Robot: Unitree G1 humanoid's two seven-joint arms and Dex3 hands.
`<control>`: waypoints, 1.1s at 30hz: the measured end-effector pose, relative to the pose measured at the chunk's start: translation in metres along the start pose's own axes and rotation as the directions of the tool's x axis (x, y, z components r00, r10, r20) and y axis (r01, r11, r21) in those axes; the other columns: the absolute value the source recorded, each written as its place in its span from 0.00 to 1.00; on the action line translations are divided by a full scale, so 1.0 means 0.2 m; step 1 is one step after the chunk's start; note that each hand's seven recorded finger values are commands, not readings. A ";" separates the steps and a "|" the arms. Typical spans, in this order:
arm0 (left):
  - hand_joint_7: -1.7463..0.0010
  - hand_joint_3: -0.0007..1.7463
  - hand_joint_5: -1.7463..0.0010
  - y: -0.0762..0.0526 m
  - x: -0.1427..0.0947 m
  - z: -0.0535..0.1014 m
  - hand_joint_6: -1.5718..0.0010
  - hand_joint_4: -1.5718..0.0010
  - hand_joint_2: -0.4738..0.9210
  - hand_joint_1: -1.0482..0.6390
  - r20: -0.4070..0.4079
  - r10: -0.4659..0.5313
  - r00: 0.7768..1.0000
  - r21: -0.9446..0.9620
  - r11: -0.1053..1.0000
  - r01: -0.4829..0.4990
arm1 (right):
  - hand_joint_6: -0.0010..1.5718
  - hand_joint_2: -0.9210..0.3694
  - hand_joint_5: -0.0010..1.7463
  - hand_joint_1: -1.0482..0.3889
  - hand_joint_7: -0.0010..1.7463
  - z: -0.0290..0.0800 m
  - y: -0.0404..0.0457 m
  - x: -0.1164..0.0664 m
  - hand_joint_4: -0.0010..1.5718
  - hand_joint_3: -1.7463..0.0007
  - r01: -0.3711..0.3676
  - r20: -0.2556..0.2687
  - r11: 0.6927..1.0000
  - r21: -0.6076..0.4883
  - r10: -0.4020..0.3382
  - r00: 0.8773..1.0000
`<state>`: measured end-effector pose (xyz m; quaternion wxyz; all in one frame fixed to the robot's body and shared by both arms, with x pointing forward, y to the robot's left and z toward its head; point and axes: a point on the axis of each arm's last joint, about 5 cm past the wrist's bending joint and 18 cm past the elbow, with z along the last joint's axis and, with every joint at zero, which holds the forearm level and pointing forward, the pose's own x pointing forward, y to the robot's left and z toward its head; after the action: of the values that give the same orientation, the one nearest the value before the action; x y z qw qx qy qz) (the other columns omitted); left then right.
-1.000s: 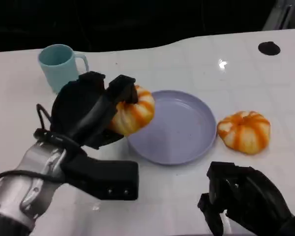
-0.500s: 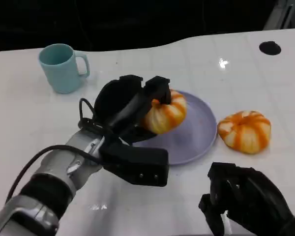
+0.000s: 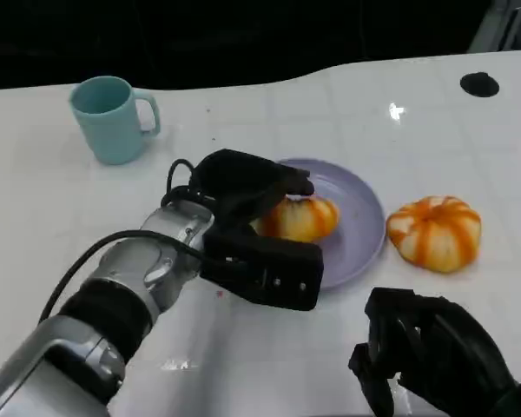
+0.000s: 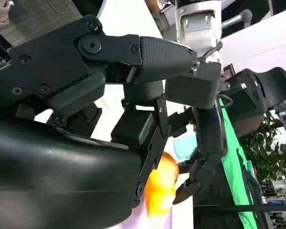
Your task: Grasp the bread from the table and place it into the plate.
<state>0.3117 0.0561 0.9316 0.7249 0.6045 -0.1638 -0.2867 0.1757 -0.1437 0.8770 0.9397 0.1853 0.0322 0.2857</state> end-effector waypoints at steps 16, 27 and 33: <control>0.99 0.31 0.86 0.06 -0.09 -0.03 0.80 0.88 1.00 0.09 0.034 -0.020 0.999 0.014 1.000 0.020 | 0.65 0.13 0.95 0.08 0.87 0.01 0.008 0.00 0.77 0.62 0.002 0.008 1.000 0.001 -0.002 1.000; 0.91 0.20 0.52 -0.03 -0.33 -0.12 0.62 0.77 1.00 0.24 0.092 0.224 0.970 -0.420 0.892 -0.166 | 0.65 0.14 0.95 0.08 0.87 0.01 0.011 -0.01 0.77 0.61 0.003 0.005 1.000 0.007 -0.003 1.000; 0.52 0.18 0.24 -0.09 -0.45 -0.13 0.70 0.77 1.00 0.29 0.053 0.342 0.938 -0.704 0.679 -0.208 | 0.65 0.14 0.96 0.08 0.88 0.01 0.013 -0.01 0.76 0.60 0.002 0.005 1.000 0.008 -0.002 1.000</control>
<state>0.2532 0.1302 0.9171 0.9137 0.2318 -0.1998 -0.2673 0.1736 -0.1434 0.8806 0.9393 0.1896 0.0312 0.2843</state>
